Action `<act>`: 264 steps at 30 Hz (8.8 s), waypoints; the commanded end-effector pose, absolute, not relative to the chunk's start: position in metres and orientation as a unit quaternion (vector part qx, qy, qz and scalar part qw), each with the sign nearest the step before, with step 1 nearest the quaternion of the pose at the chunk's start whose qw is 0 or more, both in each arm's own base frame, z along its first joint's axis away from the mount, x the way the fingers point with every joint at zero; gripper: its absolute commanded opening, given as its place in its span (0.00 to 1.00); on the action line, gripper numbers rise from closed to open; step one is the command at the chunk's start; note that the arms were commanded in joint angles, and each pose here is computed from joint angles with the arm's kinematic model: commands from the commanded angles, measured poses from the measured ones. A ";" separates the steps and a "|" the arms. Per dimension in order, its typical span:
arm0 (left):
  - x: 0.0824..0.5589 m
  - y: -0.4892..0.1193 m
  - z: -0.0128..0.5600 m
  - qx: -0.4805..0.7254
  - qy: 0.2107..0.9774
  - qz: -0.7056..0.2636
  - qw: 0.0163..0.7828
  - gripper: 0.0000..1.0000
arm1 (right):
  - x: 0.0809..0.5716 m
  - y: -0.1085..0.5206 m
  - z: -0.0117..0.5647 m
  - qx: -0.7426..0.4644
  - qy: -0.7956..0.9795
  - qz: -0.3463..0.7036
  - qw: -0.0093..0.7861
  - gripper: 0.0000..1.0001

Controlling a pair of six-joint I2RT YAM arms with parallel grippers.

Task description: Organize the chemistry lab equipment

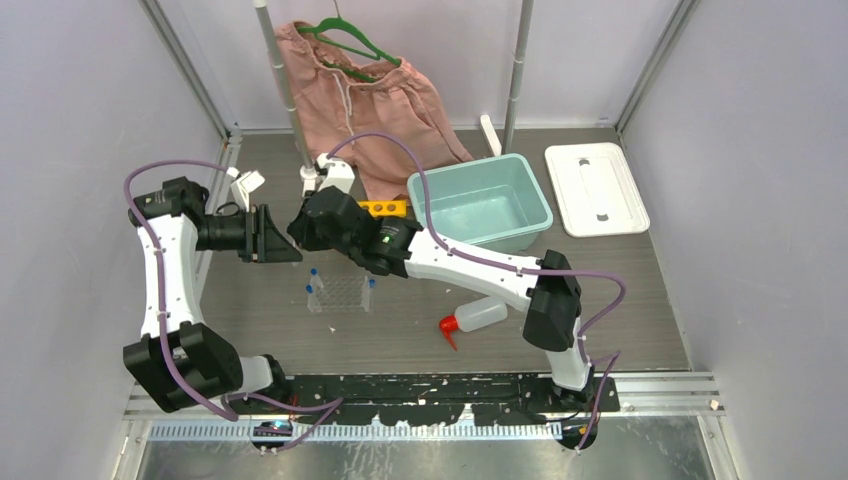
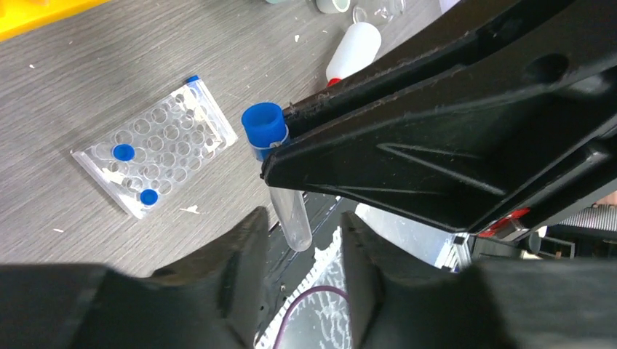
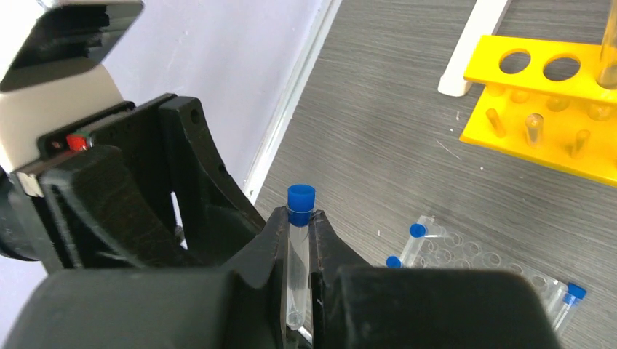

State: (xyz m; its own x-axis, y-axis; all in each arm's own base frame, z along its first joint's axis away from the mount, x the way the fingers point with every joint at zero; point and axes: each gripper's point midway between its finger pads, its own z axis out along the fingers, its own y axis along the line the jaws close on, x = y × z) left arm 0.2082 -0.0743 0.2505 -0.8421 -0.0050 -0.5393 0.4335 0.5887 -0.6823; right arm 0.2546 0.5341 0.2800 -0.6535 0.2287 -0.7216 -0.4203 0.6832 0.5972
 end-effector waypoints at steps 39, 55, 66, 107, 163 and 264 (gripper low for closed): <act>0.200 -0.071 0.238 0.255 0.840 -0.367 0.307 0.00 | 0.235 0.542 0.304 -0.143 0.837 0.457 0.266 0.38; 0.234 -0.035 0.224 0.172 0.902 -0.273 0.286 0.83 | 0.278 0.480 0.292 -0.142 0.837 0.323 0.419 0.01; 0.261 0.038 0.203 0.079 0.949 -0.075 0.297 1.00 | 0.273 0.484 0.224 -0.216 0.782 0.227 0.538 0.01; 0.251 0.027 0.182 0.076 0.959 -0.118 0.245 0.99 | 0.274 0.505 0.125 -0.233 0.767 0.197 0.564 0.01; 0.250 0.031 0.182 0.077 0.960 -0.105 0.247 0.99 | 0.267 0.483 0.151 -0.205 0.784 0.199 0.551 0.68; 0.213 -0.070 0.249 0.146 0.876 -0.364 0.280 0.26 | 0.247 0.543 0.331 -0.026 0.751 0.478 0.454 0.01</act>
State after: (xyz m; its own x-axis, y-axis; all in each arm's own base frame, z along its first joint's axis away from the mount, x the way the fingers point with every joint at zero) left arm 0.2152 -0.0669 0.2475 -0.8079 0.0420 -0.5878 0.4379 0.7101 -0.5513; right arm 0.2496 0.5368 0.2966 -0.6053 0.3185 -0.7295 -0.4499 0.6192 0.6436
